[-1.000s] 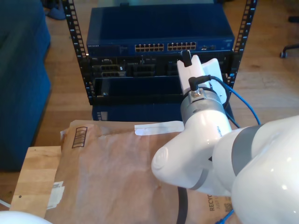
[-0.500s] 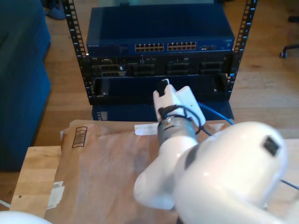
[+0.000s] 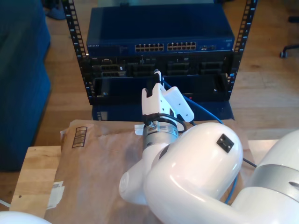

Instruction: Grab the cable and plug it in

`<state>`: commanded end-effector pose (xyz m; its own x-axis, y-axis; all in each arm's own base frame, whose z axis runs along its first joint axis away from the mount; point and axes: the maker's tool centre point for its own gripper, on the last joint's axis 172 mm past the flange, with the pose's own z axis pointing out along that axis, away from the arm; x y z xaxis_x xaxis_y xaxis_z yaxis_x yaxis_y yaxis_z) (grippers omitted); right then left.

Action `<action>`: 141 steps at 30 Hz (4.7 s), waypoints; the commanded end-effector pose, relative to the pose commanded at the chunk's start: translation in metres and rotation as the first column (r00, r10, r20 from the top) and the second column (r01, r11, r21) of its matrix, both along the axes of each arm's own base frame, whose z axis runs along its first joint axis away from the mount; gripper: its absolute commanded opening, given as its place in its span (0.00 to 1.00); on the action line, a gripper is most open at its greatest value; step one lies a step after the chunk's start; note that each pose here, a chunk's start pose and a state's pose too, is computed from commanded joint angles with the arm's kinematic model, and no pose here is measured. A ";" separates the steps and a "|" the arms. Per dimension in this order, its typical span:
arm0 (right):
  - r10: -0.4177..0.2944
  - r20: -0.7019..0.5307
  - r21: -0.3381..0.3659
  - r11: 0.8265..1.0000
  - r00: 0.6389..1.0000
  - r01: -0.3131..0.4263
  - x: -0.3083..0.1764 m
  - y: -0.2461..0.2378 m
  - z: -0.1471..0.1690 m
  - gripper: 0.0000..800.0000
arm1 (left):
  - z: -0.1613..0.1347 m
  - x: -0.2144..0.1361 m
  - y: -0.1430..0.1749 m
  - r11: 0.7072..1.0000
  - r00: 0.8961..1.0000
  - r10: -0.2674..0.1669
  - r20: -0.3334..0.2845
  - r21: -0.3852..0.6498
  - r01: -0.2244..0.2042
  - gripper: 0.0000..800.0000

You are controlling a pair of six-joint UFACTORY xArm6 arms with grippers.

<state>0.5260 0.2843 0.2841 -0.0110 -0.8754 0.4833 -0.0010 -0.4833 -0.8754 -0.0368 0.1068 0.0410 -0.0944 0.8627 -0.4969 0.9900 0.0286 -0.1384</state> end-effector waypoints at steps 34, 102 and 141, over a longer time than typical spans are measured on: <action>-0.112 0.050 0.383 0.920 0.992 0.085 0.034 -0.107 0.042 0.00 | 0.000 0.000 0.000 1.000 1.000 0.000 0.000 0.000 0.000 1.00; -0.095 0.114 0.536 0.844 0.989 0.019 0.136 -0.139 -0.013 0.00 | 0.000 0.000 0.000 1.000 1.000 0.000 0.000 0.000 0.000 1.00; -0.090 0.114 0.537 0.843 0.989 0.015 0.135 -0.136 -0.014 0.00 | 0.000 0.000 0.000 1.000 1.000 0.000 0.000 0.000 0.000 1.00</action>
